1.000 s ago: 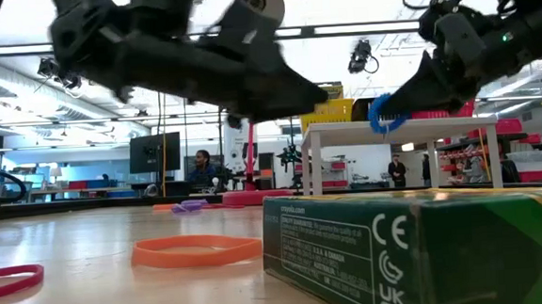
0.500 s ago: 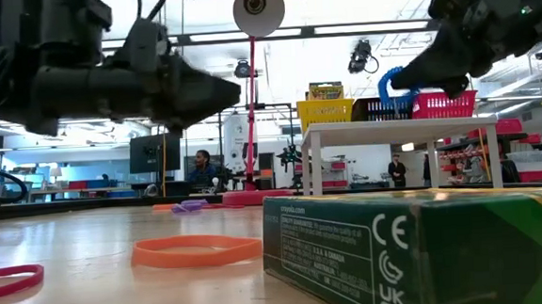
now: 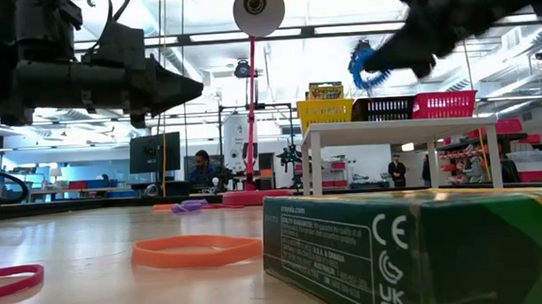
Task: Pick & Place Office Desk Supplies
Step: Put the blue spring keychain into the red bin on the shelf
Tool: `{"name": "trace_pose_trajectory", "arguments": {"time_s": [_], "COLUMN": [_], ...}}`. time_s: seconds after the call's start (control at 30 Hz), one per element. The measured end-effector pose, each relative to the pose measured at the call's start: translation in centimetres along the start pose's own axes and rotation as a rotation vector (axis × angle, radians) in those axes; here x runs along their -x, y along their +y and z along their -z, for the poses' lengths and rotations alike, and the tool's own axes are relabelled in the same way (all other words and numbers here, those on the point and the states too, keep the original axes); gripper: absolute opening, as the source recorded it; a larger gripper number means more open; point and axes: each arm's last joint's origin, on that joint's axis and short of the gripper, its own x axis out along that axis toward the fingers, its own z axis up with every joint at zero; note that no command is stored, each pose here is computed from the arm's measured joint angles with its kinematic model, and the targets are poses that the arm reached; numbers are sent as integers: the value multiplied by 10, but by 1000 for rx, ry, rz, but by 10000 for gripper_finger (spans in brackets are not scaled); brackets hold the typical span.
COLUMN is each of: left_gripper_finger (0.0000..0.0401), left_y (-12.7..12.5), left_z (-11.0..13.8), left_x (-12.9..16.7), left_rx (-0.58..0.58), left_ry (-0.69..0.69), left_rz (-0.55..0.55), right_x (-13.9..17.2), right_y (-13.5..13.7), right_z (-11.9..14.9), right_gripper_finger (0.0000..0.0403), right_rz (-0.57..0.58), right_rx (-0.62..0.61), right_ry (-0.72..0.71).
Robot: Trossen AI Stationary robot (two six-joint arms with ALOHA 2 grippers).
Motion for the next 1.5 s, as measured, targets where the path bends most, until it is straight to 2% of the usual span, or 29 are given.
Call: {"name": "trace_pose_trajectory", "arguments": {"time_s": [0.17,0.3,0.43,0.53,0.8,0.93,1.17,1.5], "left_gripper_finger": [74,74,74,74,74,74,74,74], "left_y": [1,1,1,1,1,1,1,1], "left_z": [0,1,1,1,1,1,1,1], "left_x": [-1,-1,-1,-1,-1,-1,-1,-1], "left_rx": [-3,-6,-6,-6,-6,-6,-6,-6], "left_ry": [3,8,8,8,8,9,10,10], "left_rz": [-6,-4,-4,-5,-4,-4,-5,-5], "right_x": [22,50,71,77,61,59,67,69], "right_y": [-18,-52,-93,-124,-188,-204,-206,-204], "right_z": [-66,-108,-130,-128,-108,-92,-81,-79], "right_gripper_finger": [29,29,29,29,29,29,33,63], "right_rz": [301,551,740,830,904,890,789,763], "right_rx": [106,96,20,-20,-132,-192,-273,-267], "right_ry": [133,226,295,380,603,749,864,909]}}
